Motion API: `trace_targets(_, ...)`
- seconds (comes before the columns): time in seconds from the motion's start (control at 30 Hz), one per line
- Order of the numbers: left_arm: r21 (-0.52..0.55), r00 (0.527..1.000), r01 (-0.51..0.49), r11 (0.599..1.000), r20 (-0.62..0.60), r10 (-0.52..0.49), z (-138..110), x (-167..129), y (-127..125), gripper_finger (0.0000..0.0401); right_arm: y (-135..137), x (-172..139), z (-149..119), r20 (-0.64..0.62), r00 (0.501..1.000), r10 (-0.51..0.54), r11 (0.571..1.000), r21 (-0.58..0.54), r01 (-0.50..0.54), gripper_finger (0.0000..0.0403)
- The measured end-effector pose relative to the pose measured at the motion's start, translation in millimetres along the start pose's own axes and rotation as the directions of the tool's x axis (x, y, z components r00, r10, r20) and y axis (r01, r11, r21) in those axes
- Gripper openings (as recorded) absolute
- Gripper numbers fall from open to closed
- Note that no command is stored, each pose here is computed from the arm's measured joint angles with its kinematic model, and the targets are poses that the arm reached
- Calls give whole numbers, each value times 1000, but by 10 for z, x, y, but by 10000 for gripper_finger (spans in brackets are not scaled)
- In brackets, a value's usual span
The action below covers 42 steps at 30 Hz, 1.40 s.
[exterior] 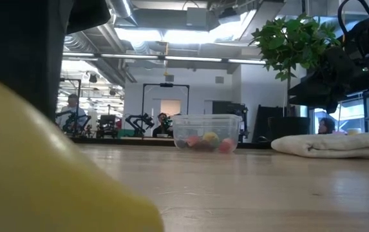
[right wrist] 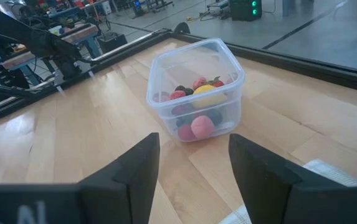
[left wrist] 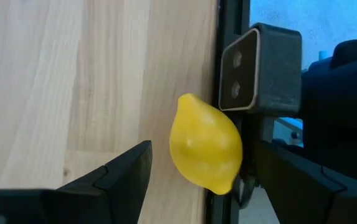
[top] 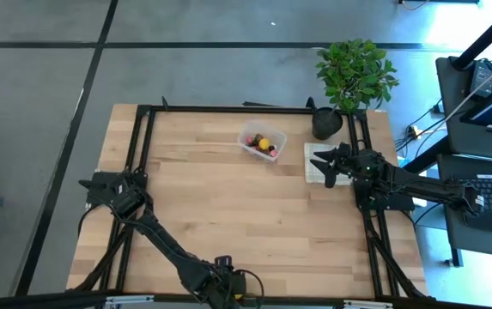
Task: Pick and placing Produce into tupperware
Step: Put the lemon into the transparent container
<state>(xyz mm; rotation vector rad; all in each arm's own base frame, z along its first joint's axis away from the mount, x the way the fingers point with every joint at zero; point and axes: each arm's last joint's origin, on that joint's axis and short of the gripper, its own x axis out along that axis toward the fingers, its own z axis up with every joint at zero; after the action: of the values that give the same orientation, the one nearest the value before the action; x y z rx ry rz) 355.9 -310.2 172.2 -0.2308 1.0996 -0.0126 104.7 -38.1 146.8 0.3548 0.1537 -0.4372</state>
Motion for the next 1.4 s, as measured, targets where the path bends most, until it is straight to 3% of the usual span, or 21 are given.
trace_targets(1.4,35,999,0,999,-38,2,94,120,144,273,0,0,0,0,1000,0,1000,-4,0,195)
